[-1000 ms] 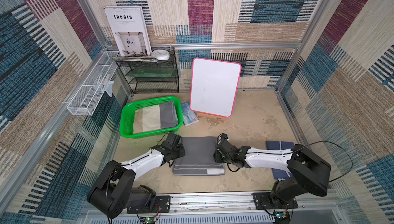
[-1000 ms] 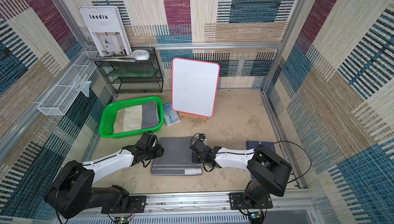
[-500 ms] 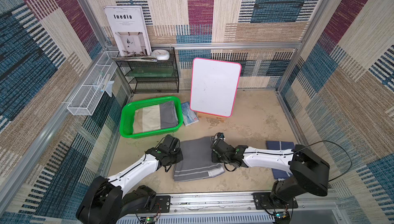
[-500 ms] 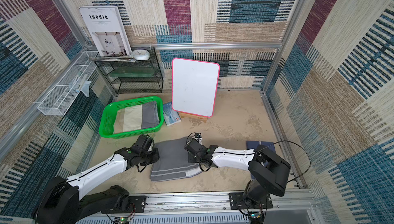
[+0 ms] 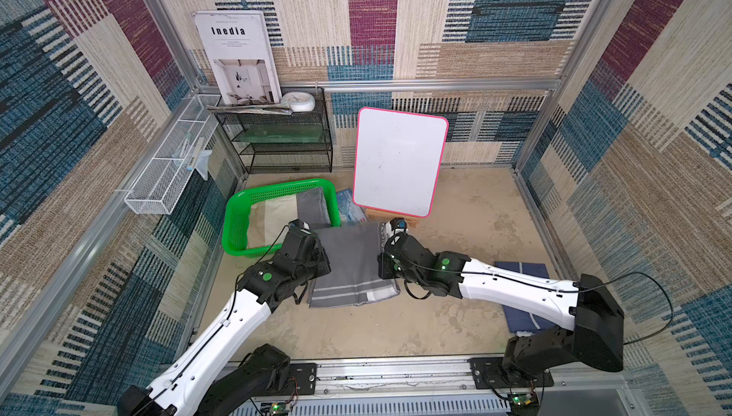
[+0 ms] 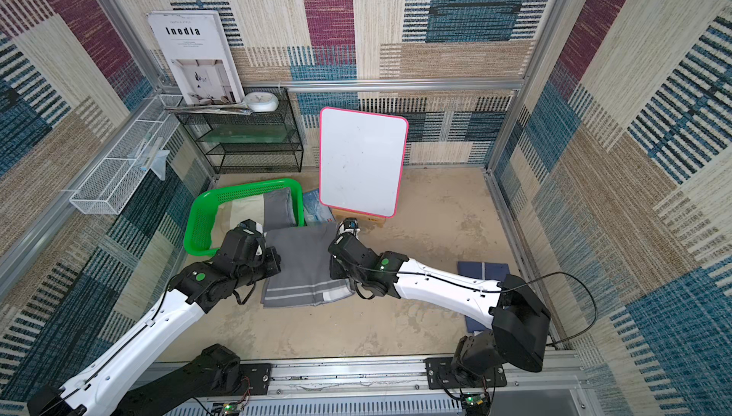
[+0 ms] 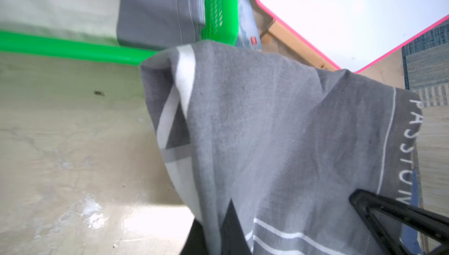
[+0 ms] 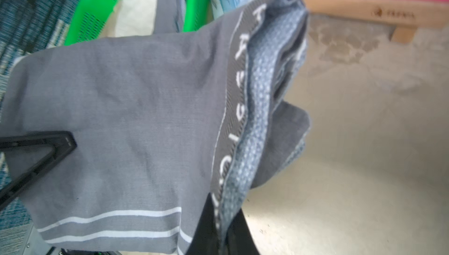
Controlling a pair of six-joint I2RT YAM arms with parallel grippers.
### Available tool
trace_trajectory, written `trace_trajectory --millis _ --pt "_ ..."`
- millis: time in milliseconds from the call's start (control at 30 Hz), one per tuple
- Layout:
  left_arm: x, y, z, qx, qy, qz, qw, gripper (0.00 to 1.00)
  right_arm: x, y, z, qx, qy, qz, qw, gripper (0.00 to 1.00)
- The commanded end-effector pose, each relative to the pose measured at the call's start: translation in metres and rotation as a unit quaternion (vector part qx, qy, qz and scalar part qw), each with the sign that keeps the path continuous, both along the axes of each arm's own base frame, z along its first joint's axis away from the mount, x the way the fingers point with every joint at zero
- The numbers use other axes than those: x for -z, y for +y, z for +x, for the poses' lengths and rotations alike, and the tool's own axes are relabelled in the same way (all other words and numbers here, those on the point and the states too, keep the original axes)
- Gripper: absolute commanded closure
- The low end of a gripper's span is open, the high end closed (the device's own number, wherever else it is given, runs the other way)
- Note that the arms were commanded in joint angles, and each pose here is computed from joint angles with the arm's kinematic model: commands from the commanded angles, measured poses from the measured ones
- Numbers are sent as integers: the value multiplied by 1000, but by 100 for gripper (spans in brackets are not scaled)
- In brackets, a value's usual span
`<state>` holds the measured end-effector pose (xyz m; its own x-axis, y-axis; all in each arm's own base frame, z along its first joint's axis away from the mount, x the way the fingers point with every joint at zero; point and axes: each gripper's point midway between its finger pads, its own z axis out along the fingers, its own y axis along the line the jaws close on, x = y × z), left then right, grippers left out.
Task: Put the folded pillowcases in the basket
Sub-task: Pick up the pillowcase at the center of the board, then place the pillowcase in the basket.
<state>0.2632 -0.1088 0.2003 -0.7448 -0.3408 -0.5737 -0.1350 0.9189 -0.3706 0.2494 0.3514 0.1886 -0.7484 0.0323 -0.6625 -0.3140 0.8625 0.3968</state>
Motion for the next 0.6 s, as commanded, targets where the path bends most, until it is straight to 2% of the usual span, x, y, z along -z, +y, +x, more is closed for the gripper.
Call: trace_trajectory --millis 0,133,300,567 --pt "-22 21 12 -27 -21 48 998 100 -26 16 15 -19 -49 -10 999 100" --pt "-52 29 33 -45 -49 22 998 100 -52 41 32 -31 -86 -9 996 100" --pt "-80 58 59 -97 -71 21 993 100 -77 78 53 -47 -126 7 991 100" --pt "-95 115 93 -182 -94 8 979 100 -85 140 91 -85 -153 17 984 100"
